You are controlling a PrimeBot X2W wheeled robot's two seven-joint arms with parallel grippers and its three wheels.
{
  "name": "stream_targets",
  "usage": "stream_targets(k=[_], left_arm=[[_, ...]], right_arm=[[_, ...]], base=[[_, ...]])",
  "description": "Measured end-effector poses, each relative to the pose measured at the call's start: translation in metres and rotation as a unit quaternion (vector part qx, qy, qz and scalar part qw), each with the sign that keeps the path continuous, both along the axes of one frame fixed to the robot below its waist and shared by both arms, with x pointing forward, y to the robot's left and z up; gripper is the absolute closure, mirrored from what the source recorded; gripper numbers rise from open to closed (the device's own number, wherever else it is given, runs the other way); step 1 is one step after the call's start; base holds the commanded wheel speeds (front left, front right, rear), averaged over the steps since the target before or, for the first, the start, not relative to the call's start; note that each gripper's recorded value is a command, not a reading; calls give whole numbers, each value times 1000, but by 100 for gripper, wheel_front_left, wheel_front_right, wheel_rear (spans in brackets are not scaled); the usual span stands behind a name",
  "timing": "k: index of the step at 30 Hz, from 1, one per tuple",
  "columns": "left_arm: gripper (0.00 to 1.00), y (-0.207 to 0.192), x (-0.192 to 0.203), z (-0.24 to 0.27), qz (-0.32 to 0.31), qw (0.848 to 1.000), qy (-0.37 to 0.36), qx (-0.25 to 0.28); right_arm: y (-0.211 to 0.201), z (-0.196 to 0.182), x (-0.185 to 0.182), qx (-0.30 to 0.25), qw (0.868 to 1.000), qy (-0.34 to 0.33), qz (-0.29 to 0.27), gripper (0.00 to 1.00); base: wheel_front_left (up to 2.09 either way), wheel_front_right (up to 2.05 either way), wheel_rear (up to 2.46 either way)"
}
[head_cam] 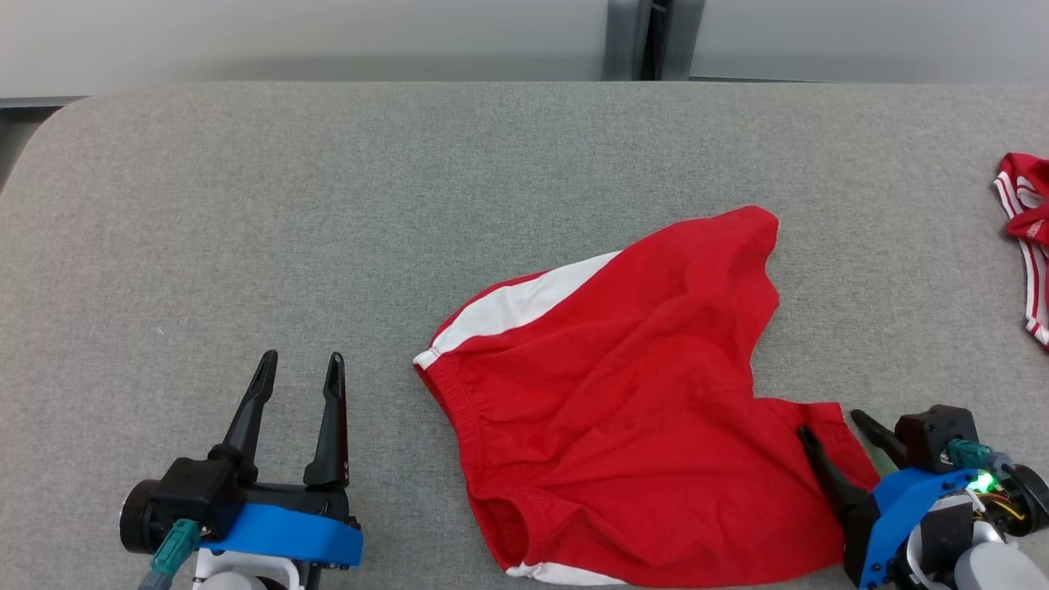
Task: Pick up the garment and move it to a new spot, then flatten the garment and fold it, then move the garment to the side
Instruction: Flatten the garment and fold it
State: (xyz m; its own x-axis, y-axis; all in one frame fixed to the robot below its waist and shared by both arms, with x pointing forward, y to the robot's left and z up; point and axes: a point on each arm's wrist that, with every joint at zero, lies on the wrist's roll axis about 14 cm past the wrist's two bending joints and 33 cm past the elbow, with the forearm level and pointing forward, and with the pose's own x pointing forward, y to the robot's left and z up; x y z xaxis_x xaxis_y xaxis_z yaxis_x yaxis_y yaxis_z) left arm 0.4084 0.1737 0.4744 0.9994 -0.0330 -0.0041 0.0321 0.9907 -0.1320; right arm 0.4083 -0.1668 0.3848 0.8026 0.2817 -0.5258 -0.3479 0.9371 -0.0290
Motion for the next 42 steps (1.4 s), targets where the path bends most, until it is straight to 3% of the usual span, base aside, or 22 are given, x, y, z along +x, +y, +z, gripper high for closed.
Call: stream_targets(k=[1,2,3,7,16,25,26,27,28,37,42], left_arm=[[0,1,0,-1,2,1000,1,0],[0,2,-1,-1,3,1000,2,0],[0,2,-1,-1,3,1000,2,1],[0,3,-1,0,5,1000,1,1],[0,-2,1,4,-2,1000,-6,-1],[0,-2,3,3,-2,1000,-5,-1],[0,-2,3,3,-2,1000,-5,-1],[0,-2,3,4,-2,1000,-6,-1],[0,-2,2,5,-2,1000,-7,-2],[0,-3,0,16,-1,1000,-23,3],[0,-8,-2,23,-11,999,-34,8]], right_arm=[[2,-6,-2,-1,1000,10,3,55],[4,-10,-4,1,1000,19,6,89],[7,-11,-3,7,1000,23,6,100],[10,-6,1,18,1000,10,8,100],[-1,45,38,45,994,-99,-28,100],[24,42,69,64,992,-103,-42,100],[24,39,70,63,992,-100,-46,78],[23,36,70,60,992,-99,-48,13],[22,35,70,57,992,-103,-48,0],[6,70,71,66,976,-197,-66,0],[-12,92,52,68,965,-239,-84,0]], base=[[0,0,0],[0,0,0],[0,0,0],[0,0,0],[0,0,0],[0,0,0],[0,0,0],[0,0,0],[0,0,0],[0,0,0],[0,0,0]])
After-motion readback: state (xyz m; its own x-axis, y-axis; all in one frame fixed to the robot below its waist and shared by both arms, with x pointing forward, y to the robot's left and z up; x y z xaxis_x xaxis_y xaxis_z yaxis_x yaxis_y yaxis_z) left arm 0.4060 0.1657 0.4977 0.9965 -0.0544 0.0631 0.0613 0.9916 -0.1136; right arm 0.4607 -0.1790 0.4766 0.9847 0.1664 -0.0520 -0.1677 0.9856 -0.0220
